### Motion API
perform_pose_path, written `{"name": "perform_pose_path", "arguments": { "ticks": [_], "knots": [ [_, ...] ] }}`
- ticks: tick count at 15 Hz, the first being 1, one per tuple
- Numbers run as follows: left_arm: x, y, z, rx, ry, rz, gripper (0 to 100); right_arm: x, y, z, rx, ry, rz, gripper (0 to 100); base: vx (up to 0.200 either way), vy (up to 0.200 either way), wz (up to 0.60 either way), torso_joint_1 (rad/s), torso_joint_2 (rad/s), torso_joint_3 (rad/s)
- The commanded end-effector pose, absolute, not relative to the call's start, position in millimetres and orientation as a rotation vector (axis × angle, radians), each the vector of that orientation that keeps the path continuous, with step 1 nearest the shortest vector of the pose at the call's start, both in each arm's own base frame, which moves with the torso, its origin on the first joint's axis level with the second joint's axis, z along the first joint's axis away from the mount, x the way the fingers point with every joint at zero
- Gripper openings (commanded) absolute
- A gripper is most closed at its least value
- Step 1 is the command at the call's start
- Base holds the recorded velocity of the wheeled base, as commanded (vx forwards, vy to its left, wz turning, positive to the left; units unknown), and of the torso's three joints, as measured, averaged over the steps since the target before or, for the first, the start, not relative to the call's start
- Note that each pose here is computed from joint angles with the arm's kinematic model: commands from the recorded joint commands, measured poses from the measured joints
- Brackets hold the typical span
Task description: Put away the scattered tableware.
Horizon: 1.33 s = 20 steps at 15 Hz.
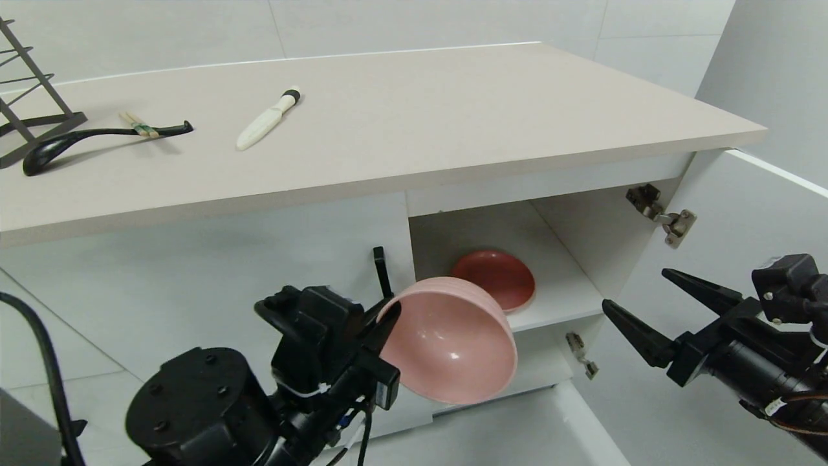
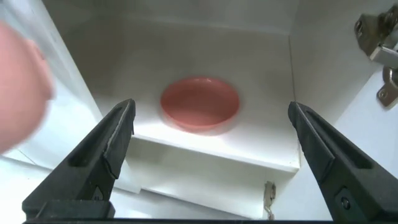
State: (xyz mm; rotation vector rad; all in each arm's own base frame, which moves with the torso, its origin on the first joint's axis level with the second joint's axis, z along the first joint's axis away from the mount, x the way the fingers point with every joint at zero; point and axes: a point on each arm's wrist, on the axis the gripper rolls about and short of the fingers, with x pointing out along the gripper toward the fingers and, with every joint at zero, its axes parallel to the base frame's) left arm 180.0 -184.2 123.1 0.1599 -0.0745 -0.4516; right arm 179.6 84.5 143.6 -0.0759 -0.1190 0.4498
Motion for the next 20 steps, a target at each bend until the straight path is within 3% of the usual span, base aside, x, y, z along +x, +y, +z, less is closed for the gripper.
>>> {"name": "perform_pose_path", "arguments": {
  "ticks": [1,5,10,14,17,20],
  "knots": [
    [192,-213,112,0.159,-0.065,-0.413,0,179,84,142,-0.108,-0.118,0.446,100,0.0,0.0,0.0,0.0,0.0,0.0],
    [205,-271,119,0.081,-0.142,-0.349,0,177,82,144,-0.161,-0.142,0.441,100,0.0,0.0,0.0,0.0,0.0,0.0],
    [209,-278,107,0.112,-0.121,-0.3,0,173,81,155,-0.148,-0.197,0.436,100,0.0,0.0,0.0,0.0,0.0,0.0],
    [225,-302,103,0.057,-0.152,-0.297,0,176,84,162,-0.061,-0.21,0.45,100,0.0,0.0,0.0,0.0,0.0,0.0],
    [237,-320,111,-0.002,-0.207,-0.288,0,179,84,167,0.046,-0.213,0.455,100,0.0,0.0,0.0,0.0,0.0,0.0],
    [239,-321,109,0.002,-0.205,-0.286,0,180,85,166,0.044,-0.207,0.455,100,0.0,0.0,0.0,0.0,0.0,0.0]
  ]
}}
